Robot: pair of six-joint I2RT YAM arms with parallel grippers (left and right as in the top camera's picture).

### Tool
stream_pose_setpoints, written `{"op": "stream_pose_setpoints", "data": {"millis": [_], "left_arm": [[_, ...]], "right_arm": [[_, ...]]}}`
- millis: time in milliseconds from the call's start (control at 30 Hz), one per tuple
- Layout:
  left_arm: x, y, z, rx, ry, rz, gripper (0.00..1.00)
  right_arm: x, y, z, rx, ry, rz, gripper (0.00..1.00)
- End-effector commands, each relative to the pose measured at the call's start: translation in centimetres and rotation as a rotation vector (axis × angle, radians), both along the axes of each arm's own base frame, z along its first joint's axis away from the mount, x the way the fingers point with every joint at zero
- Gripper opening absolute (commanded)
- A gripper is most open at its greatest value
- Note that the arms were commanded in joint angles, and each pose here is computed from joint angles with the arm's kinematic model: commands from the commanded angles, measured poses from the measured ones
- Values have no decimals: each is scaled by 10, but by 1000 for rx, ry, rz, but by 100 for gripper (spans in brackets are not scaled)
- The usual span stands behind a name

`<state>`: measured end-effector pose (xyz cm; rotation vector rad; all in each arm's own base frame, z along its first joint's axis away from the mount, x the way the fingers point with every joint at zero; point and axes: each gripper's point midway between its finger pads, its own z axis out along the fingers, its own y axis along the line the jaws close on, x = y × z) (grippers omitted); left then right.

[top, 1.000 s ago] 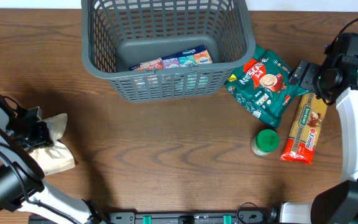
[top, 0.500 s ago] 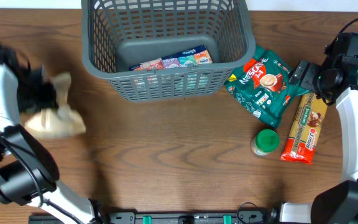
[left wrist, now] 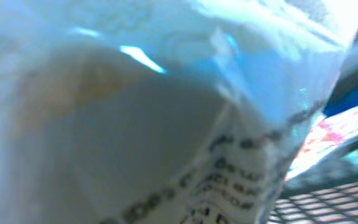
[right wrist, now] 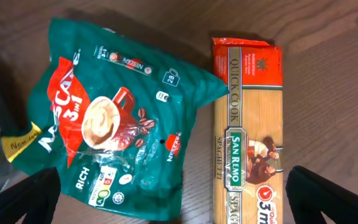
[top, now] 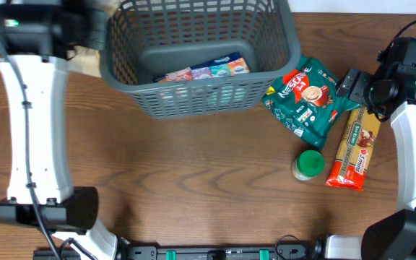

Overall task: Pack container
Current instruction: 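Lift the beige pouch over the basket and lower it inside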

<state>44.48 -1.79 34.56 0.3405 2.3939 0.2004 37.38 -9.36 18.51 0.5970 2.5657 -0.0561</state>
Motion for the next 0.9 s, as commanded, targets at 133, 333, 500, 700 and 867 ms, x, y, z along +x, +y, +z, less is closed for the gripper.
{"op": "stream_pose_setpoints", "data": {"millis": [133,333,500,700,867], "left_arm": [[11,-80,13,286,-88,-343,5],[22,-103,19,317,-147,-424,6],[21,-127,15,260,-159,-553,6],[26,-146,-26,200,-61,-637,6],[19,-161,-84,125,124,-715,6]], "right_arm": [[1,-4,4,-4,-4,-9,99],[-2,-3,2,0,12,-10,99],[-3,-3,1,1,14,-9,99],[-3,-3,1,1,14,-9,99],[-3,-3,1,0,14,-10,99]]}}
